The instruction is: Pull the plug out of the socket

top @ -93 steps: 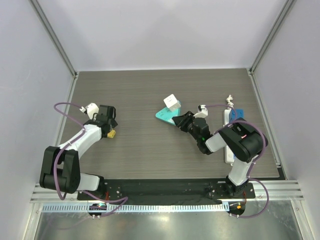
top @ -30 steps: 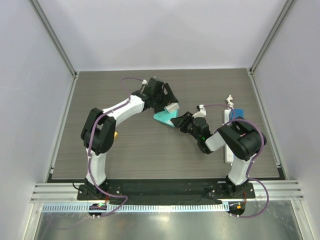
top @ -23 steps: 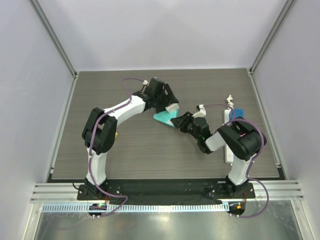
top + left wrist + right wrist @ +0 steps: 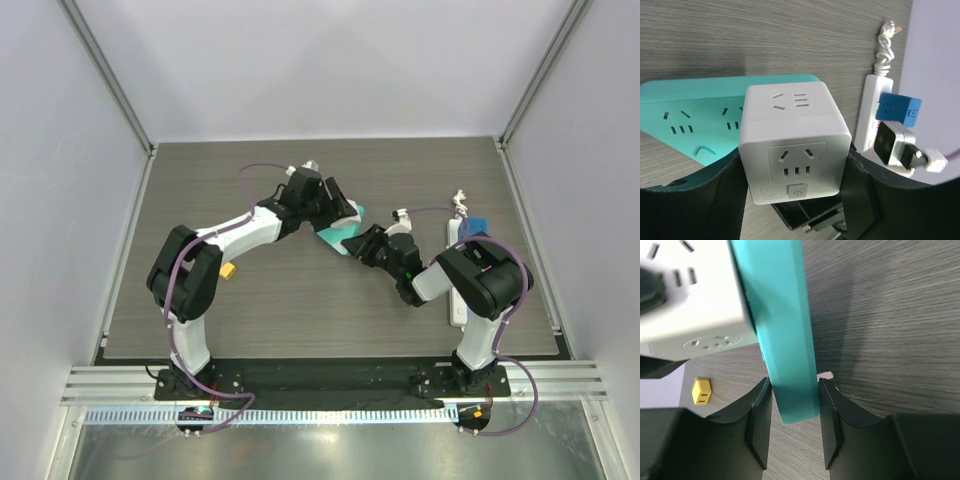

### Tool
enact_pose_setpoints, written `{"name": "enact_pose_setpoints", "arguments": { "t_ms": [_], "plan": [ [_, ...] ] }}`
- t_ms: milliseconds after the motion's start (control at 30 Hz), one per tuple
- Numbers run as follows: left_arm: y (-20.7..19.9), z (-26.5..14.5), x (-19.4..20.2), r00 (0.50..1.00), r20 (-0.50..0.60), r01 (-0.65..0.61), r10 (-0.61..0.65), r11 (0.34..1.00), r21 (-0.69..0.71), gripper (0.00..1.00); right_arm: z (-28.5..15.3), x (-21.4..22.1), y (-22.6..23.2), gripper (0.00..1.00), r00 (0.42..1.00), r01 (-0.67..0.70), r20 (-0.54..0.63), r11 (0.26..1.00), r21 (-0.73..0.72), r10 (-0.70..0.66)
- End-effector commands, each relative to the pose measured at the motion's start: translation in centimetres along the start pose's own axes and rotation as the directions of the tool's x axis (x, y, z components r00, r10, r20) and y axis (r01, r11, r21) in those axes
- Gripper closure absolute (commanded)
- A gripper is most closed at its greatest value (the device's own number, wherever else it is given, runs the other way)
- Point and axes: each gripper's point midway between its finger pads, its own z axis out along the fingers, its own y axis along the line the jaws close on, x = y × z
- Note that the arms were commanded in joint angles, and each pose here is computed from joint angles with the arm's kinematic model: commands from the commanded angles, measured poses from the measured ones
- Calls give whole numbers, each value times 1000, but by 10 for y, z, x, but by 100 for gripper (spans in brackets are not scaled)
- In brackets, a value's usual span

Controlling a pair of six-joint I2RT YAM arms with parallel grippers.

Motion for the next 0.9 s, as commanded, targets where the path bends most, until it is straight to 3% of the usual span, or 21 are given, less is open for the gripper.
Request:
{"name": "enact_pose_setpoints", "arguments": {
  "t_ms": [0, 200, 367, 667, 867],
  "plan": [
    [-31, -23, 28, 995, -92, 61, -48, 989, 135, 100, -4, -14, -55, 99, 997, -53, 59, 984, 172, 44],
    [-33, -42, 38, 996, -39, -76, 77, 997, 36, 100, 1, -13, -64, 99, 998, -45, 50, 975, 218, 35],
    [-40, -60, 32, 997, -9, -73, 73, 996, 45, 100, 5, -13, -67, 99, 999, -37, 44, 973, 226, 28],
    [-26, -80, 10, 991, 92, -94, 101, 992, -81, 100, 2, -14, -63, 99, 997, 24, 59, 963, 268, -42],
    [-30, -79, 12, 993, 119, -23, 25, 1000, -20, 100, 0, -17, -55, 99, 994, 44, 82, 958, 284, -71]
  ]
}}
